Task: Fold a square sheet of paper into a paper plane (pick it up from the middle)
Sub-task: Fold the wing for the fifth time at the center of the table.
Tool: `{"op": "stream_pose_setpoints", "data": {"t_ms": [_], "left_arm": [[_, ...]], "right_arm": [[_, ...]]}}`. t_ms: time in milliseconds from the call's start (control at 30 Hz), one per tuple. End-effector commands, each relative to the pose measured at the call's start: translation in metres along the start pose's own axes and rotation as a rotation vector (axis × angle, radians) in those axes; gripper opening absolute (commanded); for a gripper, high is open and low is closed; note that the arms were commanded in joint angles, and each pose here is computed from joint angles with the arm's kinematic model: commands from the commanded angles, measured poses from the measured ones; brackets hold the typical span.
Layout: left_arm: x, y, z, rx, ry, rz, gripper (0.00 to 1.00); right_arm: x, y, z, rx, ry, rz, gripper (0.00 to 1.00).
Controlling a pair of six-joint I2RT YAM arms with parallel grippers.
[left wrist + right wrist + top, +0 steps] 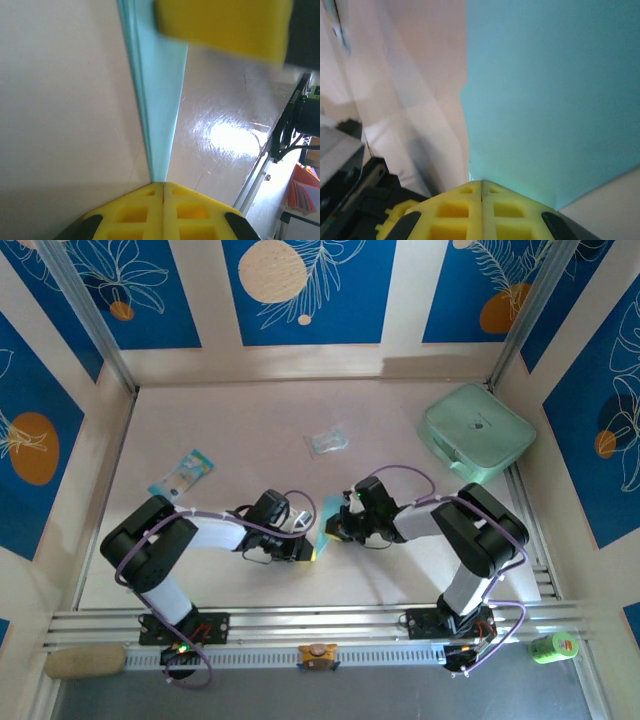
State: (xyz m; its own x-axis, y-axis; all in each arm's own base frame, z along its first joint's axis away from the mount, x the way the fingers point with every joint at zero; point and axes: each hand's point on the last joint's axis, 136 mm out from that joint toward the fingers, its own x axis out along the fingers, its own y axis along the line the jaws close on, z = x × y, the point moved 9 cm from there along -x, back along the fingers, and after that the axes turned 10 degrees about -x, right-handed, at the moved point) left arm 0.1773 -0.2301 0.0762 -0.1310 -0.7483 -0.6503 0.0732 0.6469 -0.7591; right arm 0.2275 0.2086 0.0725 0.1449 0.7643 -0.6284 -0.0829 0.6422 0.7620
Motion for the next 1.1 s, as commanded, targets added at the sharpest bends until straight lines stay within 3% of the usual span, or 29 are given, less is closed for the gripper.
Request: {"op": "stream_pose_setpoints", "data": {"t_ms": [0,200,533,700,1067], "left_arm": [[0.005,0.018,-0.014,-0.064,0.051,0.069,0.00],[0.001,0.013,-0.014,-0.044,0.034,0.058,0.00],[-0.039,-0.030,-0.008,0.089,-0.155,-0.019,0.00],[-0.033,-0.040,0.001,0.107,-0.116,-0.064,0.00],[-0.004,-0.025,0.007,0.057,-0.038,-0.041,0.00]], "right_arm": [[-0.003,-0.017,0.010,0.021,-0.033,-0.051,0.05],[-0.003,-0.016,0.013,0.019,-0.025,-0.035,0.05],[0.005,0.001,-0.013,-0.009,0.043,-0.024,0.05],[0.011,0.009,-0.028,-0.011,0.069,-0.016,0.05],[0.016,0.013,-0.034,-0.006,0.078,-0.014,0.05]]}}
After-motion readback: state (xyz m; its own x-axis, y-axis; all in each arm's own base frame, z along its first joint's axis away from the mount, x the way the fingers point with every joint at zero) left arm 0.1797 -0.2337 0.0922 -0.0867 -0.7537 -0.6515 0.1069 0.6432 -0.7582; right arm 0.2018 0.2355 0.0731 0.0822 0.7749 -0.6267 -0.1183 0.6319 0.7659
